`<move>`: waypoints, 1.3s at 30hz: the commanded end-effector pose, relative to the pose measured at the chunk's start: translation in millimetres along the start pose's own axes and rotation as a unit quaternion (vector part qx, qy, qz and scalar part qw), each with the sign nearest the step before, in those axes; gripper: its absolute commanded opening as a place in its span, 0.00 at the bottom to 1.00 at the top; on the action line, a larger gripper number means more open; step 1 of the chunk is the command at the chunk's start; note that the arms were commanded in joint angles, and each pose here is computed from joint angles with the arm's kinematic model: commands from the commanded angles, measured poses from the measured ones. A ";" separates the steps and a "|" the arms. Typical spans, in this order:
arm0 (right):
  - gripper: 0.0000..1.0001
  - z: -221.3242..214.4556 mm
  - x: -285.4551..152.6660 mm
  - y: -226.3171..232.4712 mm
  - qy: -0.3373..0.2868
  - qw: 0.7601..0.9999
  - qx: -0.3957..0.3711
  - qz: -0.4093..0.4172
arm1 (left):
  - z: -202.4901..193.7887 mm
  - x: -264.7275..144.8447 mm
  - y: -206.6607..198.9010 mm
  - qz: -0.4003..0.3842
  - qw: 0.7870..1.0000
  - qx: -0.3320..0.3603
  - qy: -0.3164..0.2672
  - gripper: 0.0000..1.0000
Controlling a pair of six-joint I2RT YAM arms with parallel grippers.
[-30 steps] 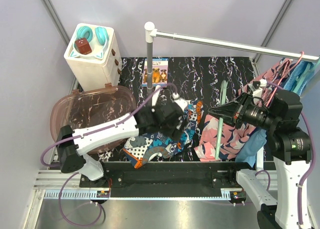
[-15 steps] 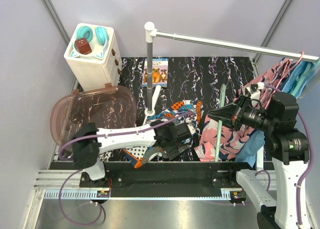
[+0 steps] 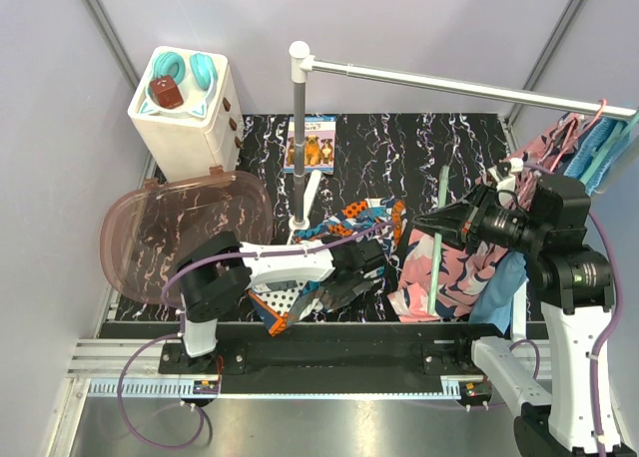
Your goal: Remove the shorts from the hanger
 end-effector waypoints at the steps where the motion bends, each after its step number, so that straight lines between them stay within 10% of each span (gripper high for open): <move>1: 0.00 2.8 -1.8 15.6 -0.009 0.999 -0.046 0.022 | 12.8 1.2 1.1 -0.002 1.000 -0.004 -0.026 0.52; 3: 0.00 3.2 -1.1 14.7 -0.006 0.999 -0.045 0.022 | 10.2 4.2 1.0 -0.002 1.000 -0.006 -0.020 0.25; 8: 0.00 1.9 -0.9 13.5 0.003 0.999 -0.046 0.023 | 12.0 -23.2 6.5 0.002 0.998 -0.036 -0.052 0.01; 20: 0.00 -5.5 -5.1 11.3 0.028 0.997 -0.063 0.024 | -11.2 -177.8 42.8 -0.001 0.955 -0.197 -0.223 0.00; 31: 0.00 -8.4 -6.5 10.5 0.041 0.997 -0.066 0.024 | -82.6 -294.2 131.5 0.067 0.850 -0.370 -0.368 0.00; 39: 0.00 -7.5 -6.5 15.3 0.044 0.996 -0.070 0.026 | -109.5 -363.0 192.6 0.234 0.795 -0.418 -0.372 0.00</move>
Point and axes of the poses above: each gripper's point midway between its finger pads, its own x axis out along the fingers, its own y axis along the line the jaws close on, z = x × y, the point moved 7 cm from there along -x, back along the fingers, and after that the axes turned 10 degrees about x, right-handed, at the moved point
